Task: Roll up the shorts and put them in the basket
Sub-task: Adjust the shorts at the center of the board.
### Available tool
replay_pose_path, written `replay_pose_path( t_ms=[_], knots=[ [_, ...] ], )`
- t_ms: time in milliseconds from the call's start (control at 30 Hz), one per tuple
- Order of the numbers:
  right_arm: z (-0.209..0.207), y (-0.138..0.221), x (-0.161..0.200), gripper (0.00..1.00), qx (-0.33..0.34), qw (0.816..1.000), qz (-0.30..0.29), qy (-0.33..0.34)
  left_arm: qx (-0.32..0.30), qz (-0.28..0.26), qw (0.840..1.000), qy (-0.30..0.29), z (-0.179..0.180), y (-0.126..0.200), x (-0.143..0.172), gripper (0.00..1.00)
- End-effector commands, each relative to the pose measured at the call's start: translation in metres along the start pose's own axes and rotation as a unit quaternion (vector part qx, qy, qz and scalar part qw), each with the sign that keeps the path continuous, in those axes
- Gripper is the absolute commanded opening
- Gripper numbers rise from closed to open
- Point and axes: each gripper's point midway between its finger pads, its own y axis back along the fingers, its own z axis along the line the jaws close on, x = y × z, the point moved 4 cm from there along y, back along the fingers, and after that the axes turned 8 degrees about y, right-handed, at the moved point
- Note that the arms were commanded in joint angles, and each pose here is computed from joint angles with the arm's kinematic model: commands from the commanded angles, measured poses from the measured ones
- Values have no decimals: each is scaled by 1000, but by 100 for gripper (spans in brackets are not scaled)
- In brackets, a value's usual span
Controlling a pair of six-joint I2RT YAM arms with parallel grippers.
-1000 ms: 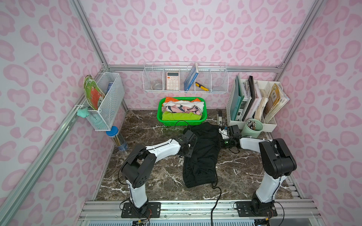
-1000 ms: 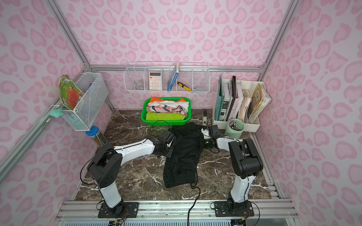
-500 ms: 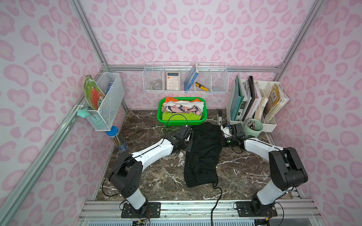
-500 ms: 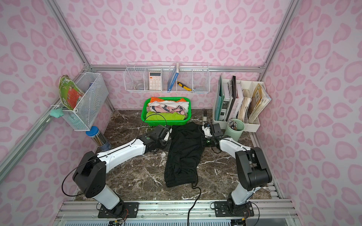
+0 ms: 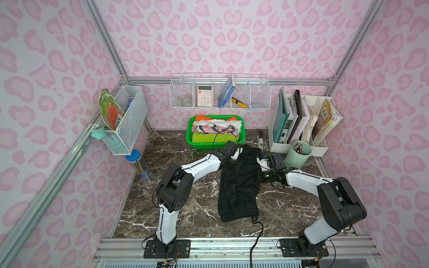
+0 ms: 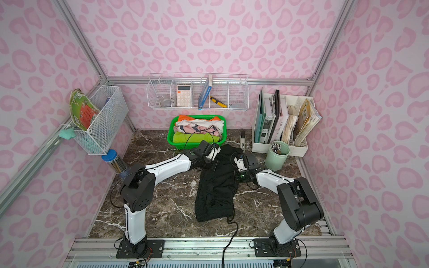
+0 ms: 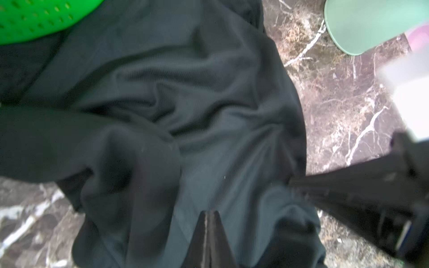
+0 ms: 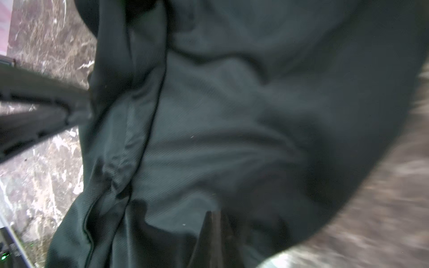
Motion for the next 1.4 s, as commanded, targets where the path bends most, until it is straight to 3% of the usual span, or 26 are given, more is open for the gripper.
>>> replay_pose_path(
  t_ms=[0,233,567,933,1067,1233,1300,1367],
  knots=[
    [1,-6,6,0,-13,1000,1,-23,-26,25,999,-6,11,-9,10,0],
    [-6,-16,21,0,-8,999,18,-38,-98,67,993,-3,40,-17,33,0],
    [-24,-31,43,0,16,996,58,-71,-177,56,982,21,82,3,36,0],
    [-26,-27,43,0,18,996,53,-67,-235,41,969,69,127,33,40,0],
    [-15,-16,27,0,-6,999,17,-44,-211,19,975,72,115,50,30,0],
    [7,19,-1,0,-28,998,-52,6,-102,-7,993,62,70,81,18,0],
    [12,33,-4,11,-24,997,-64,20,-61,-8,997,39,48,91,21,0],
    [13,45,0,30,-21,997,-64,22,-27,-2,999,18,26,99,31,0]
  ],
)
